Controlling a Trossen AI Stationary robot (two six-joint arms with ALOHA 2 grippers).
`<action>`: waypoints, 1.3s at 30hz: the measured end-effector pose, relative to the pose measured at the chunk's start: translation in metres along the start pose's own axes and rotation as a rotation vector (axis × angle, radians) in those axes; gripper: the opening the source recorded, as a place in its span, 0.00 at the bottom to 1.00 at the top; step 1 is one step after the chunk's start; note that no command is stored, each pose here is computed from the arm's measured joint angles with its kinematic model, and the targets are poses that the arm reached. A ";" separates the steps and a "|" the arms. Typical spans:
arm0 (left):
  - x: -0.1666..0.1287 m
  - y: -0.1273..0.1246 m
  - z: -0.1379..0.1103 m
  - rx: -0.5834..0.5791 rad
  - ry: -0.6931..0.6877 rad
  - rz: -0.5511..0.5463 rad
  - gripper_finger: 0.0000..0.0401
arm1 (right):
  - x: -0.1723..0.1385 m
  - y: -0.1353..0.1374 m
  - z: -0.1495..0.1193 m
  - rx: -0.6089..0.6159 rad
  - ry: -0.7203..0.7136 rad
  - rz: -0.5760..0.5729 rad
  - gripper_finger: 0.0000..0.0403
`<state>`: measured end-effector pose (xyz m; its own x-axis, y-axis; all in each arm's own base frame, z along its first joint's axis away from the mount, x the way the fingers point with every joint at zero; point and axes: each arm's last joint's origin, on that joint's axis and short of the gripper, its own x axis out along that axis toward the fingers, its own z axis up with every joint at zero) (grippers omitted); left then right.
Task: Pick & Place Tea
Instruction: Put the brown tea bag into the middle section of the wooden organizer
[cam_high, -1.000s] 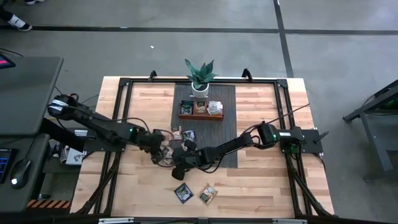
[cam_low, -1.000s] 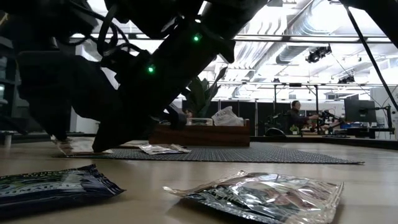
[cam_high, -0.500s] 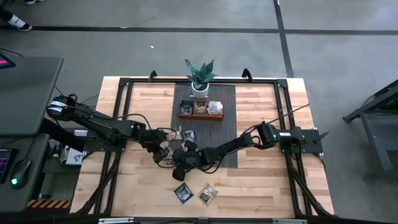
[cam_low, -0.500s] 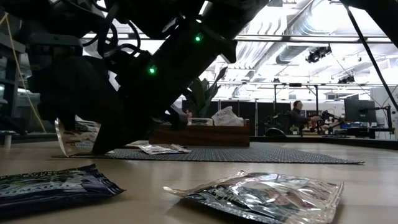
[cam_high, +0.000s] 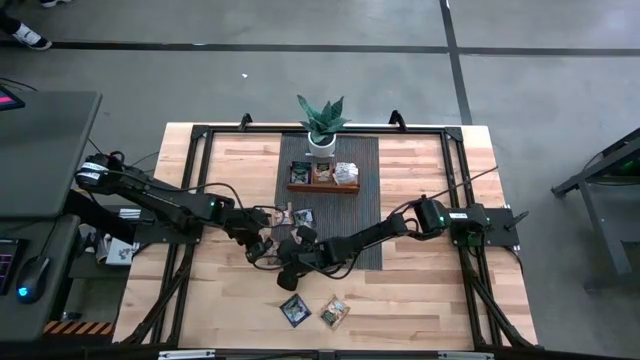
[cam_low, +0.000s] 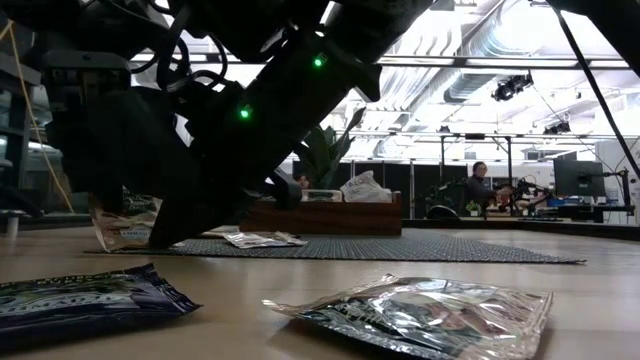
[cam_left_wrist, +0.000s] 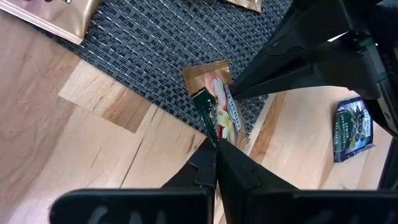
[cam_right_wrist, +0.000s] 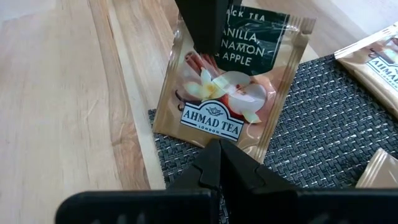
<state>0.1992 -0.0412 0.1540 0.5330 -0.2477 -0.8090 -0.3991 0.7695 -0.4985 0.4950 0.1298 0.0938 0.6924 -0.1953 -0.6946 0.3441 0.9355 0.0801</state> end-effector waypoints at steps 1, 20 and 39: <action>0.000 0.000 0.000 0.003 -0.001 0.002 0.01 | 0.000 0.000 0.000 0.000 0.000 0.000 0.00; -0.002 -0.002 0.002 0.049 -0.010 0.019 0.00 | -0.066 0.011 0.037 -0.109 -0.049 0.012 0.16; -0.078 -0.069 0.064 0.665 -0.155 0.205 0.00 | -0.134 0.021 -0.018 0.009 0.093 -0.447 0.08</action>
<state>0.2327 -0.0369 0.2715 0.6156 -0.0107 -0.7880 0.0103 0.9999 -0.0055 0.3980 0.1813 0.1758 0.4150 -0.5512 -0.7239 0.6021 0.7628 -0.2356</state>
